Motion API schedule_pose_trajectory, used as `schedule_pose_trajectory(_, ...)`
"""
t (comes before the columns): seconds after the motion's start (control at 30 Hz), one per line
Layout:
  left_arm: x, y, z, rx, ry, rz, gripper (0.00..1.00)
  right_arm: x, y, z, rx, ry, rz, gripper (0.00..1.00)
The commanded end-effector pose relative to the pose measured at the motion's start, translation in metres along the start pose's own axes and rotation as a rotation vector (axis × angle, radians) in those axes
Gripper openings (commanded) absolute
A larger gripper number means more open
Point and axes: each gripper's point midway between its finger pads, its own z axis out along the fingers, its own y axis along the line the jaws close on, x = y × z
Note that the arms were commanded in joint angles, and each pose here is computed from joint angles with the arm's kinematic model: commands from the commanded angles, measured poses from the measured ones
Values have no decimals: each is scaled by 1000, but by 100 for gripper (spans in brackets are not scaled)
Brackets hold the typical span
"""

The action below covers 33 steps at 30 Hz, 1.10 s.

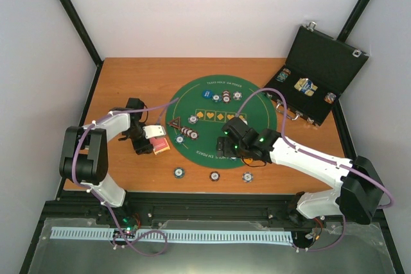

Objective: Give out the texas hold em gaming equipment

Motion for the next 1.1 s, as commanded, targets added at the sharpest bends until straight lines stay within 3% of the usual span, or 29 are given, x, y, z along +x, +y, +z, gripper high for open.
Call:
schedule_pose_trajectory(0.0,-6,2,0,-14,-26,17,69,4,0,-2,-10,-3,10,92)
schedule_pose_trajectory(0.33,-3,2,3,-29,-26,23,50,5,0,0,-9,4,9,92)
schedule_pose_trajectory(0.47,-4,1,0,-39,-33,28,34,4,2,1,-14,3,10,91)
schedule_pose_trajectory(0.67,-8,4,-10,-53,-50,31,21,4,7,2,-35,9,8,91)
schedule_pose_trajectory(0.8,-12,3,-21,-58,-70,37,3,3,12,2,-59,9,8,91)
schedule_pose_trajectory(1.07,-15,-2,-38,-49,-86,48,1,3,19,3,-94,12,2,91)
